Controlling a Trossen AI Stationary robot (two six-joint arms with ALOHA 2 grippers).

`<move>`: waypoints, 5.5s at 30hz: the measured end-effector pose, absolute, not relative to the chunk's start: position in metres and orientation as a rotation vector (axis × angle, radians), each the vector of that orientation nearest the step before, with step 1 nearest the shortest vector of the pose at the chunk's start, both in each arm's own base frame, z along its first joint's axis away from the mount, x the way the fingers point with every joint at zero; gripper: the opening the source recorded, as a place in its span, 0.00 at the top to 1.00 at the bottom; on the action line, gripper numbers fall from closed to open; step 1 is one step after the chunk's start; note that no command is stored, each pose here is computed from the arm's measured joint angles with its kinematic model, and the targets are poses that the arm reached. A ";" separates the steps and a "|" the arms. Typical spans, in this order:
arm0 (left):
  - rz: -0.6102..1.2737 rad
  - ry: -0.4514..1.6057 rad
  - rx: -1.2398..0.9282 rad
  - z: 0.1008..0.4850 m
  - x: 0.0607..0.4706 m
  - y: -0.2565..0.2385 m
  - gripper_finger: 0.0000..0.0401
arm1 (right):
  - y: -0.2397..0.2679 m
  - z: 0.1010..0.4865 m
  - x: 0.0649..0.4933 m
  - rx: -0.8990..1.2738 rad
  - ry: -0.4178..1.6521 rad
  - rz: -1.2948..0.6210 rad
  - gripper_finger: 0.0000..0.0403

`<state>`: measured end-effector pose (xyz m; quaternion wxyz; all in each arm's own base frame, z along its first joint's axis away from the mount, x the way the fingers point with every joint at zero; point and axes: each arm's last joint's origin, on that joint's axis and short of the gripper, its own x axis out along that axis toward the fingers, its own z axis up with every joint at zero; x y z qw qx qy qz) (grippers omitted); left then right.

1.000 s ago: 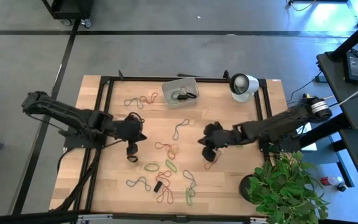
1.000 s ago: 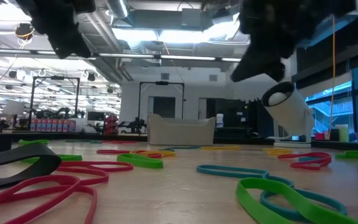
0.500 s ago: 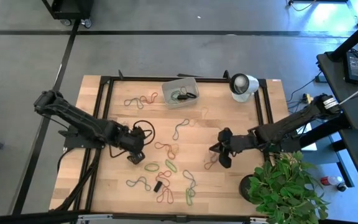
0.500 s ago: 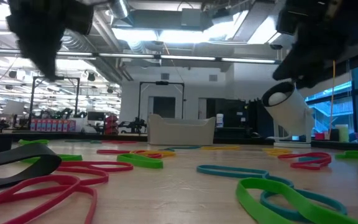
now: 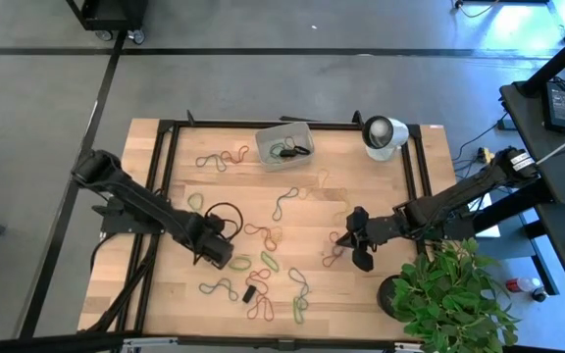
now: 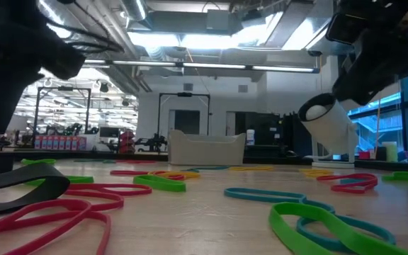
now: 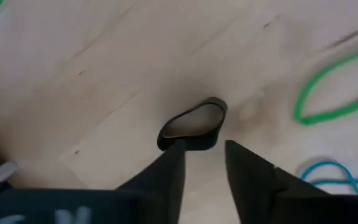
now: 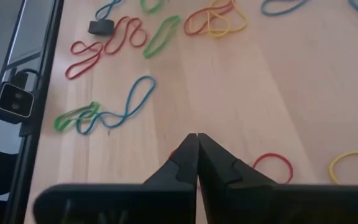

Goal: Pick and place rubber bands into bin
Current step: Put the top black rubber band into the gray bin, then put the red rubber band into the gray bin

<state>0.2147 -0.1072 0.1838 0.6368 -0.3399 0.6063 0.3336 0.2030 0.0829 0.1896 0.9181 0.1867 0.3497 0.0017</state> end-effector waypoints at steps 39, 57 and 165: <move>0.796 1.046 -0.718 0.231 0.279 -0.093 0.99 | 0.093 0.188 0.198 0.331 0.735 0.049 0.98; 0.612 0.836 -0.317 0.291 0.330 0.090 0.99 | 0.076 0.190 0.204 0.282 0.625 -0.213 0.98; 0.111 0.684 -0.296 0.207 0.128 -0.025 1.00 | 0.080 0.160 0.494 0.125 1.036 -0.256 0.60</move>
